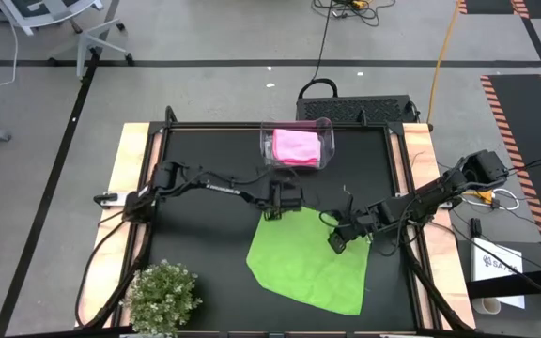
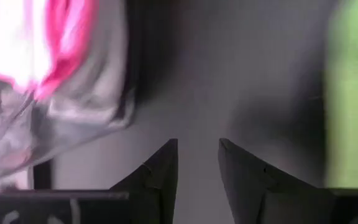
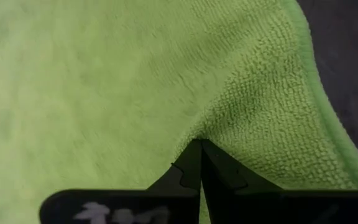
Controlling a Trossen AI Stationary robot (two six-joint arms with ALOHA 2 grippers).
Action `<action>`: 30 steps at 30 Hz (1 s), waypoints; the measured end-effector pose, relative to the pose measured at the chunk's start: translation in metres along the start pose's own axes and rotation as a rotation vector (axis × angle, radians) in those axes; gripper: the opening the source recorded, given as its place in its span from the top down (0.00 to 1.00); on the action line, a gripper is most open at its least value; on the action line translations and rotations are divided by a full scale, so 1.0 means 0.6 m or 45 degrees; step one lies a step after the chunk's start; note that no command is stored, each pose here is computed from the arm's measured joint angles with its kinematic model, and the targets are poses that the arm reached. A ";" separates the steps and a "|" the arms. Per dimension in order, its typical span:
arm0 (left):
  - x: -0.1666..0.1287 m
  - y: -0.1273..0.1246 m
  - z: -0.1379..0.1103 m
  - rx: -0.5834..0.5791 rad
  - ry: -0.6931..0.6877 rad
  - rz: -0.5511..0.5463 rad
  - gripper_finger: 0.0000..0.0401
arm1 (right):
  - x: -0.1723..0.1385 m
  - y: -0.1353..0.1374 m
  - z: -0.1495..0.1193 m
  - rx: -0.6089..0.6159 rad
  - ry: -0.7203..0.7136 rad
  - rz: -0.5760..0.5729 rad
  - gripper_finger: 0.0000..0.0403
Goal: Fold microfiber towels
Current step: Fold the green microfiber cloth
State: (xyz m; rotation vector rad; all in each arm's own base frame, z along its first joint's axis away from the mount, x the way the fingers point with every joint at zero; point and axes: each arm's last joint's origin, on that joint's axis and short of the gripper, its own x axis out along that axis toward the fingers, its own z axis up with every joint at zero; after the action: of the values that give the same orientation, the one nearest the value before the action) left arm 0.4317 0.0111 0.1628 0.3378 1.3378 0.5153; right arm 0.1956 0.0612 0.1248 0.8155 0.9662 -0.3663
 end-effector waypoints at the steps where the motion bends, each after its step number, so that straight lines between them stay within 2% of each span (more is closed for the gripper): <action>1: 0.002 0.010 -0.003 -0.016 0.027 0.007 0.71 | 0.000 -0.002 -0.001 -0.015 0.008 -0.012 1.00; 4: 0.007 0.029 -0.006 -0.082 0.071 -0.049 0.71 | -0.007 -0.013 -0.007 -0.062 0.079 -0.082 1.00; 7: 0.006 0.023 -0.009 -0.081 0.100 -0.177 0.71 | -0.022 -0.028 -0.013 -0.079 0.162 -0.186 1.00; 9: 0.002 0.017 -0.008 -0.079 0.087 -0.205 0.71 | -0.034 -0.037 -0.017 -0.087 0.190 -0.238 1.00; 13: -0.005 0.006 -0.002 -0.054 0.029 -0.213 0.71 | -0.053 -0.044 -0.014 -0.118 0.123 -0.256 1.00; 22: -0.025 -0.027 0.009 -0.040 -0.088 -0.304 0.71 | -0.073 -0.031 0.003 -0.112 -0.015 -0.089 1.00; 30: -0.066 -0.092 0.005 -0.013 -0.152 -0.484 0.71 | -0.074 -0.021 0.013 -0.102 -0.082 -0.004 1.00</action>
State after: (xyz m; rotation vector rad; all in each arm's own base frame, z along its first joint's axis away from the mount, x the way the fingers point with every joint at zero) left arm 0.4379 -0.0562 0.1679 0.0987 1.2450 0.1805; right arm 0.1685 0.0436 0.1589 0.7251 0.9162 -0.3523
